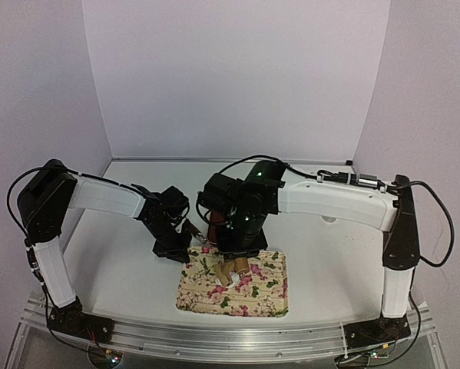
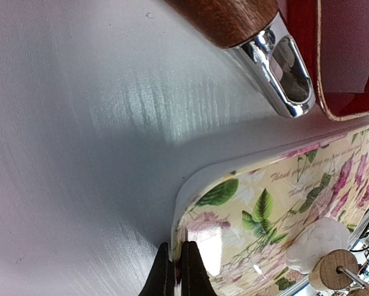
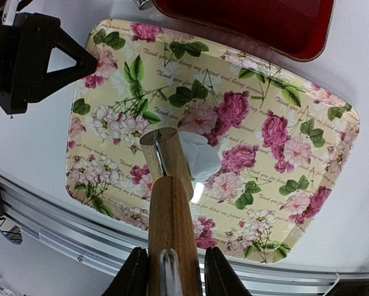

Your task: Roll out the dumpling wrappers from the dough

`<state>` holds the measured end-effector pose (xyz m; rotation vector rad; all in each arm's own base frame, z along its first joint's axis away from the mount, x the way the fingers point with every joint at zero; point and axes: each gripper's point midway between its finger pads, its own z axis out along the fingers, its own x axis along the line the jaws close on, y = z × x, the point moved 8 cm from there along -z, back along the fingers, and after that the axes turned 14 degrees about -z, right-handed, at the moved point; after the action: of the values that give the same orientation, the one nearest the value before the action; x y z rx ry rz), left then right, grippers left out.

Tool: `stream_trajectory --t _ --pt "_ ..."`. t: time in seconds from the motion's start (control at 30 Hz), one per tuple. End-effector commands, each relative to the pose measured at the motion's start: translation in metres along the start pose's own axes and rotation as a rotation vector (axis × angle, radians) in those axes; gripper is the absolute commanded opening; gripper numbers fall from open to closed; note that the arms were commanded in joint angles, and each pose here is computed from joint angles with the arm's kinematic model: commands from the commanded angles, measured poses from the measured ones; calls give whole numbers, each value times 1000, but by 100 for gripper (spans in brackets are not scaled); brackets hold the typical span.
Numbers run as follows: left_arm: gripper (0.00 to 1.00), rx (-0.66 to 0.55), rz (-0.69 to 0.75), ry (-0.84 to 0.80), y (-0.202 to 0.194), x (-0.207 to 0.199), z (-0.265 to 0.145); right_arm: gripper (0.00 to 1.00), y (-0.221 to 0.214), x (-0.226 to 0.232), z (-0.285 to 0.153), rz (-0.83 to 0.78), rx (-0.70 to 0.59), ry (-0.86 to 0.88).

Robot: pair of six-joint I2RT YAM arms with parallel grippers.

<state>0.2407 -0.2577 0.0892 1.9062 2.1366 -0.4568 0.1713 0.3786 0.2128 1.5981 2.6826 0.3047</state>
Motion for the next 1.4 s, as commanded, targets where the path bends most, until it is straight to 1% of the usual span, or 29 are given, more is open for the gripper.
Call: stream_trajectory --t 0.0,0.7,0.9,1.1,1.2,1.27,1.37 --pt "0 -69 13 -9 12 -5 -16 0 -65 -66 18 -55 462 -486" --pt "0 -65 12 -10 14 -2 -18 0 -77 -79 59 -51 577 -531" --pt "0 -66 11 -9 15 -1 -18 0 -74 -82 62 -40 571 -527" --pt "0 -69 17 -19 16 -4 -18 0 -62 -73 60 -39 530 -481" --pt "0 -69 23 -30 18 -6 -18 0 -47 -62 56 -57 481 -426" --pt "0 -72 27 -36 20 -9 -19 0 -35 -47 51 -72 435 -336" --pt "0 -86 51 -53 24 -15 -21 0 -13 -21 31 -103 328 -165"
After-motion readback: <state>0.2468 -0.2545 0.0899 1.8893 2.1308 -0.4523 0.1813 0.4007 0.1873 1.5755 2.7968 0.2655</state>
